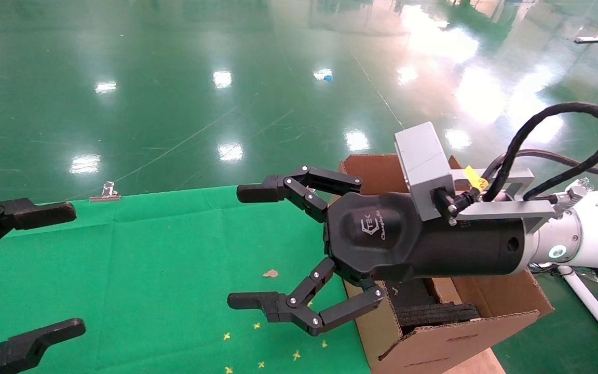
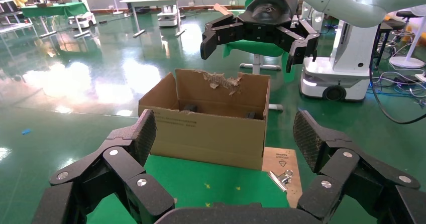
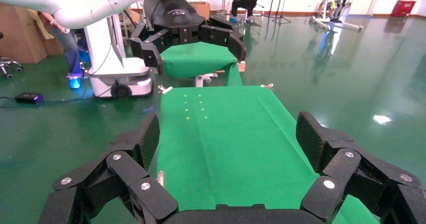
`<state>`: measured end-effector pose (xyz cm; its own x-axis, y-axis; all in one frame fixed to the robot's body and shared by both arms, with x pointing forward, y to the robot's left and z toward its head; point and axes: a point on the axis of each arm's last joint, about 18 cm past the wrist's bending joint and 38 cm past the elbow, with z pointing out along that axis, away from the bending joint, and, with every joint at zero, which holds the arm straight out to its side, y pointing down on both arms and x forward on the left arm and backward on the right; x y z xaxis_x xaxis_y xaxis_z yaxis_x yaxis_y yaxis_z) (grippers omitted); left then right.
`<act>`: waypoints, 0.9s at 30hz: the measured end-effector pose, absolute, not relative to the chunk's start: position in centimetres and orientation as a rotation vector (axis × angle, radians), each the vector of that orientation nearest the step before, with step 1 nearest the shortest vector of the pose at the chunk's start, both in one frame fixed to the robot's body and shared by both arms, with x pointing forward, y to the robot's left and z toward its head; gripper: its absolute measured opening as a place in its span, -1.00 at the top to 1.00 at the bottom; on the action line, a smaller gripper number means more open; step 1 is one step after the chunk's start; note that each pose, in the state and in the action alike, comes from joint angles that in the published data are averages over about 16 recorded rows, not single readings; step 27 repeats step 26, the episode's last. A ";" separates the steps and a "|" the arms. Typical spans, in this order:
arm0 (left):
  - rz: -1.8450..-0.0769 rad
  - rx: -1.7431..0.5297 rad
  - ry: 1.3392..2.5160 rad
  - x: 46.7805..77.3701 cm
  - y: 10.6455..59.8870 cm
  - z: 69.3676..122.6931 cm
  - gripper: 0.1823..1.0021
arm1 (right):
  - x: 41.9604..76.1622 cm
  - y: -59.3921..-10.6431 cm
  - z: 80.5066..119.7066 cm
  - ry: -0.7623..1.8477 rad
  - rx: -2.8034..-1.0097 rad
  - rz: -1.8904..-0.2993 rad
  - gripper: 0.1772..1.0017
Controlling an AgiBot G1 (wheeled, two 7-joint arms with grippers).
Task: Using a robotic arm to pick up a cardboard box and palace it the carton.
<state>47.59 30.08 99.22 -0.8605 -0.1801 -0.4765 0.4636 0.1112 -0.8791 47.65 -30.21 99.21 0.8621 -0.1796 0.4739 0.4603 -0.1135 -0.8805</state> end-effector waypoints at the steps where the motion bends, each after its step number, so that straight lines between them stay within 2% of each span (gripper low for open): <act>1: -1.800 0.275 1.923 47.6 30.1 99.2 -1.00 | 47.7 -30.2 99.2 -0.225 -1.597 -0.550 -1.00; 27: -1.800 0.275 1.923 47.6 30.1 99.2 -1.00 | 47.7 -30.2 99.2 -0.225 -1.597 -0.550 -1.00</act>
